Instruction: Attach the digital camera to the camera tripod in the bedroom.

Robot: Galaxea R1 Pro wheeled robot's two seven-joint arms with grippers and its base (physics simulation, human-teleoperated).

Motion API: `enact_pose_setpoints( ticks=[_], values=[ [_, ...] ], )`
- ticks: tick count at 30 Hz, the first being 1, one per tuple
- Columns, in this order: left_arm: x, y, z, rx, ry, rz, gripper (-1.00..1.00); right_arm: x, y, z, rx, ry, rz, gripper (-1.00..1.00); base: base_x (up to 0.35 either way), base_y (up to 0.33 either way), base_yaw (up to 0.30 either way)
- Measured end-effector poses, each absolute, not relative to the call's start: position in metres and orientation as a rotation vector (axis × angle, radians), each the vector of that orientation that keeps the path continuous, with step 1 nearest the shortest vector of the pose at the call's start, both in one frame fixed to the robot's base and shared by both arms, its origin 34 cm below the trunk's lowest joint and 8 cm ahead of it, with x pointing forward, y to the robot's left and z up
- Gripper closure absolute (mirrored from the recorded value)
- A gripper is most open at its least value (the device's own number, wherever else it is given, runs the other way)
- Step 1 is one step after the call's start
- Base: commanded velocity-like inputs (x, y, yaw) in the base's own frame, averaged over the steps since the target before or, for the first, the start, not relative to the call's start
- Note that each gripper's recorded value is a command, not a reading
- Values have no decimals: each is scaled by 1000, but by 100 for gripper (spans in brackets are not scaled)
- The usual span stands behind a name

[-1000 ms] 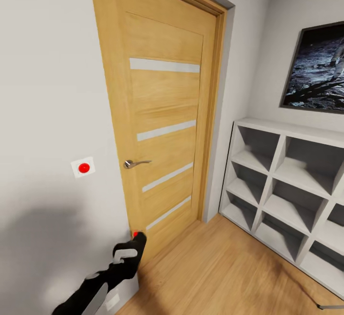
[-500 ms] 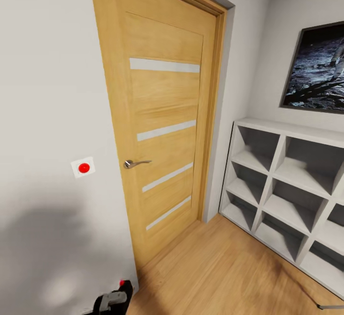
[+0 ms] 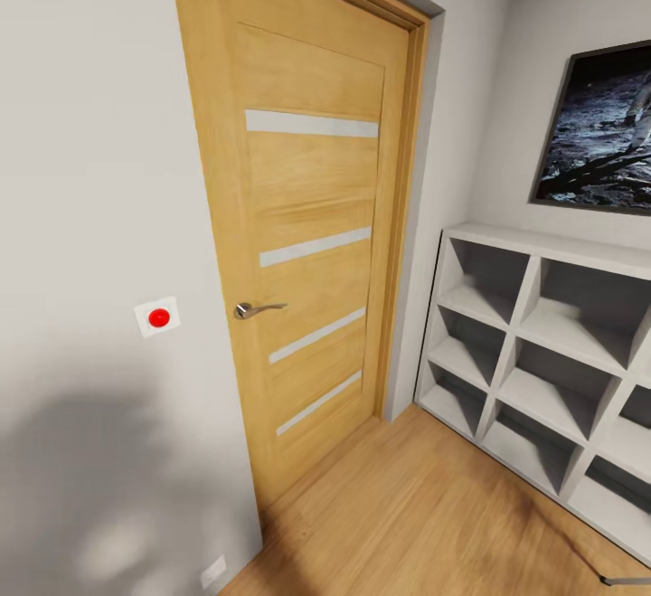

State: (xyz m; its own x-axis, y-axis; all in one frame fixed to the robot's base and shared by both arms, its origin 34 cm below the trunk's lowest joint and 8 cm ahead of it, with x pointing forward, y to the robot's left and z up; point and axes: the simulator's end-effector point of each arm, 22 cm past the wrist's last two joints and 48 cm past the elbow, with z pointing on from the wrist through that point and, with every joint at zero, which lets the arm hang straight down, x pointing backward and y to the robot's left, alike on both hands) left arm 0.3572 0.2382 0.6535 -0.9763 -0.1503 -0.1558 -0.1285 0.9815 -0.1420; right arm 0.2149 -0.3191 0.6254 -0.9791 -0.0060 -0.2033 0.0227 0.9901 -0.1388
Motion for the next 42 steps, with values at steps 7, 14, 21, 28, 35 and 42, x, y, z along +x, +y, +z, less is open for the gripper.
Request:
enact_pose_setpoints(
  ticks=[7, 14, 21, 28, 35, 42],
  values=[
    [351, 239, 651, -207, 2962, -189, 100, 214, -320, 625, 12, 2931, -209, -100, 0, 0, 0],
    [337, 240, 647, -214, 2972, -183, 100, 215, -320, 625, 12, 2930, -210, -100, 0, 0, 0],
    [327, 241, 644, -215, 2983, -182, 100, 215, -320, 626, 12, 2930, -210, -100, 66, 0, 0],
    [319, 241, 642, -203, 2995, -180, 100, 215, -320, 626, 13, 2929, -209, -100, 274, 0, 0],
    [318, 241, 642, -203, 2996, -179, 100, 215, -319, 625, 12, 2930, -207, -100, 211, 0, 0],
    [316, 241, 641, -205, 2999, -180, 100, 215, -318, 625, 12, 2929, -206, -100, 36, 0, 0]
  ],
)
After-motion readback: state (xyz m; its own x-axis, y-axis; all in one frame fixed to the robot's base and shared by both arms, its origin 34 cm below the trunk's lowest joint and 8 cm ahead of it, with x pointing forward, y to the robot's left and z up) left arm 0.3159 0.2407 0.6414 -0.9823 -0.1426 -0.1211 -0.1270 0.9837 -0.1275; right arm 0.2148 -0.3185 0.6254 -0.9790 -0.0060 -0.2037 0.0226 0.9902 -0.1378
